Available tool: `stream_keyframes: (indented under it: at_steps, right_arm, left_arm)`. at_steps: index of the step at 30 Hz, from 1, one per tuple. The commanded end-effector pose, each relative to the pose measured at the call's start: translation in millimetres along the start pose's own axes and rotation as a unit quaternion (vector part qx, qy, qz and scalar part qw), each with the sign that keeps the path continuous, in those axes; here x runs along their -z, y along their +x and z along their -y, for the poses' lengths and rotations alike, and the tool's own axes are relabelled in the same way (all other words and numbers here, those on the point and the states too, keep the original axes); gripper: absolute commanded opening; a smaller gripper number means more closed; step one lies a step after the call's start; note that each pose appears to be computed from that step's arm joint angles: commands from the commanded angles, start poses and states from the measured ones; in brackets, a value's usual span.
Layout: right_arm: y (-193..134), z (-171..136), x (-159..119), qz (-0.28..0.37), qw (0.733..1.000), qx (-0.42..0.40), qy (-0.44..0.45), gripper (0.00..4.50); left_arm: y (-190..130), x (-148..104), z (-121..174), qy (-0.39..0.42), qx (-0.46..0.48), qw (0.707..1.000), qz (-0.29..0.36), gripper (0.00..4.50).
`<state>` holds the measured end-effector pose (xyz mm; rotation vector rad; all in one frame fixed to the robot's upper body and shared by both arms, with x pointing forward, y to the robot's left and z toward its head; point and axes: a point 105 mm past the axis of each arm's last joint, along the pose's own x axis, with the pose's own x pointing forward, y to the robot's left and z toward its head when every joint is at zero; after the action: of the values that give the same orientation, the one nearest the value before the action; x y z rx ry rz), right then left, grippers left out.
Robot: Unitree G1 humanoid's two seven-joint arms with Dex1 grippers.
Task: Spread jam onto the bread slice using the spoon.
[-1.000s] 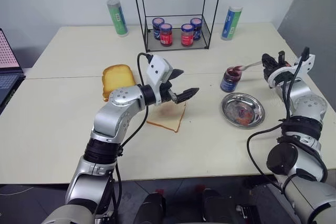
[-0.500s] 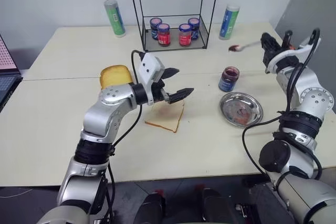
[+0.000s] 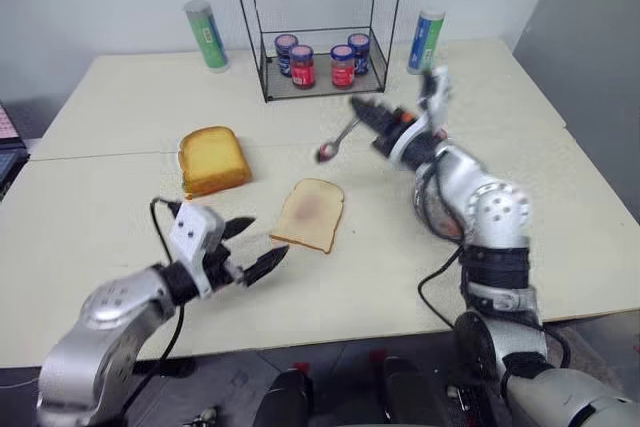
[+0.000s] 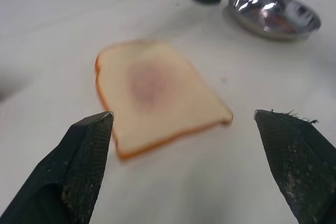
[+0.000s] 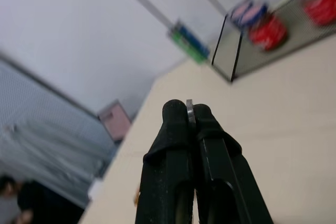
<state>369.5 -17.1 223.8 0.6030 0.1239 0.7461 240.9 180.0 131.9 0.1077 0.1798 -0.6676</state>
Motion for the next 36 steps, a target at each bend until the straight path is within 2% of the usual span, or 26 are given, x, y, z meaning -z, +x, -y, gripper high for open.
stream_keyframes:
  at_steps: [1, 8, 16, 19, 22, 28, 32, 36]
  right_arm:
    - [1, -12, 12, 0.011, 0.998, -0.04, -0.043, 0.03]
    - [6, 8, 46, -0.017, 0.99, -0.038, -0.132, 0.03]
    - [5, 28, 54, -0.02, 0.983, -0.019, -0.182, 0.03]
    - [3, 34, 51, -0.015, 0.979, -0.013, -0.204, 0.03]
    - [1, 39, 35, 0.005, 0.973, -0.002, -0.23, 0.03]
    - [0, 38, 14, 0.029, 0.975, 0.01, -0.221, 0.03]
    - [0, 33, 4, 0.041, 0.983, 0.008, -0.177, 0.03]
    - [1, 31, 6, 0.037, 0.999, 0.006, 0.014, 0.03]
  left_arm:
    - [-9, -7, 12, 0.013, -0.026, 0.999, 0.025, 4.5]
    - [-2, -7, 20, 0.004, -0.045, 0.998, 0.041, 4.5]
    - [4, -13, 16, 0.011, -0.042, 0.998, 0.047, 4.5]
    - [7, -15, 16, 0.015, -0.034, 0.998, 0.049, 4.5]
    - [10, -16, 16, 0.016, -0.028, 0.998, 0.05, 4.5]
    - [14, -16, 17, 0.018, -0.013, 0.999, 0.05, 4.5]
    - [17, -18, 16, 0.022, -0.007, 0.998, 0.052, 4.5]
    - [16, -20, 15, 0.025, -0.006, 0.998, 0.052, 4.5]
